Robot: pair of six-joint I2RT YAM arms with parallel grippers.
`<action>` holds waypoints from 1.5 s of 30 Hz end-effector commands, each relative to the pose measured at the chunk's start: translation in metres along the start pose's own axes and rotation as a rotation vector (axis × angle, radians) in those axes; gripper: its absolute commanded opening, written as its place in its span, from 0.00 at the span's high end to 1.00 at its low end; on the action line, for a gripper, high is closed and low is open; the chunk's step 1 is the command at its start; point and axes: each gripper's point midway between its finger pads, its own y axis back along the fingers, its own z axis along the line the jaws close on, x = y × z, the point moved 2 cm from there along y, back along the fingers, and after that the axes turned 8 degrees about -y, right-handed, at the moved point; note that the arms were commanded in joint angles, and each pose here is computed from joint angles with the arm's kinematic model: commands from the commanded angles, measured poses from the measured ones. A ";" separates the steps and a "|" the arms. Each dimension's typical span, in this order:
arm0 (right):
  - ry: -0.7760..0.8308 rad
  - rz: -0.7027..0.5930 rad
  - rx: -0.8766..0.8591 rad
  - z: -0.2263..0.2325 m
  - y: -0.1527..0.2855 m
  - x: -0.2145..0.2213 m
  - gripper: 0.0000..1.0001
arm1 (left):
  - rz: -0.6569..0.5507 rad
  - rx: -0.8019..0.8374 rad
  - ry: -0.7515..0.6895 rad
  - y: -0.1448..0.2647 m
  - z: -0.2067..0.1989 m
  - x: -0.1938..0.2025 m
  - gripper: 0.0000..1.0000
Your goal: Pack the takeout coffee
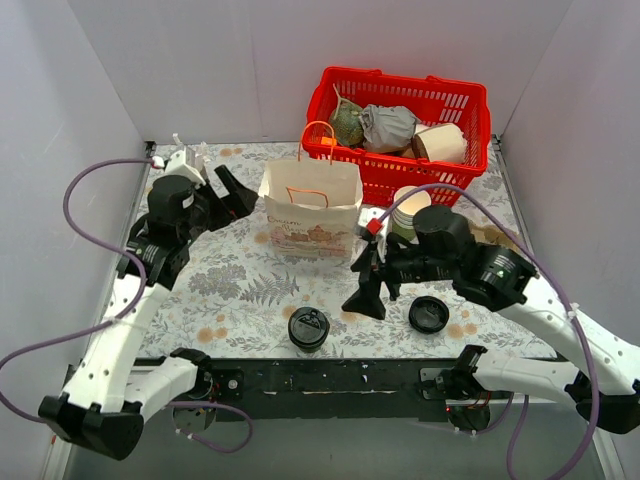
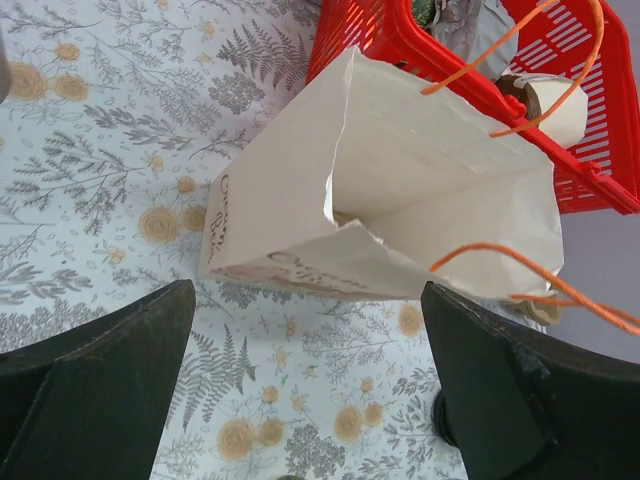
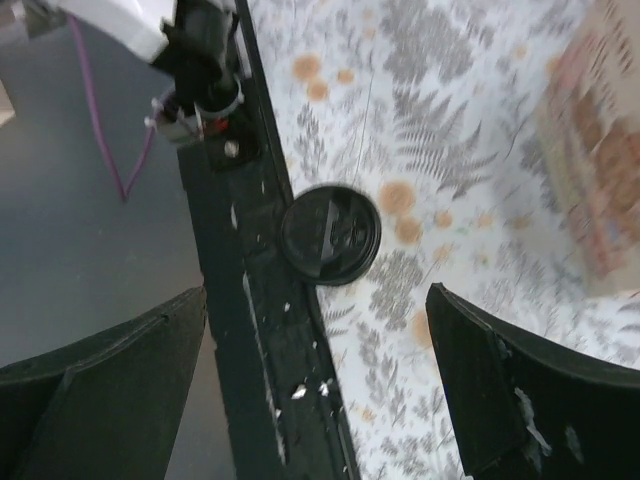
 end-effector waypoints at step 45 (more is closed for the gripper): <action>0.004 0.364 0.282 -0.062 -0.142 0.095 0.43 | 0.101 0.040 -0.032 0.048 0.019 0.063 0.02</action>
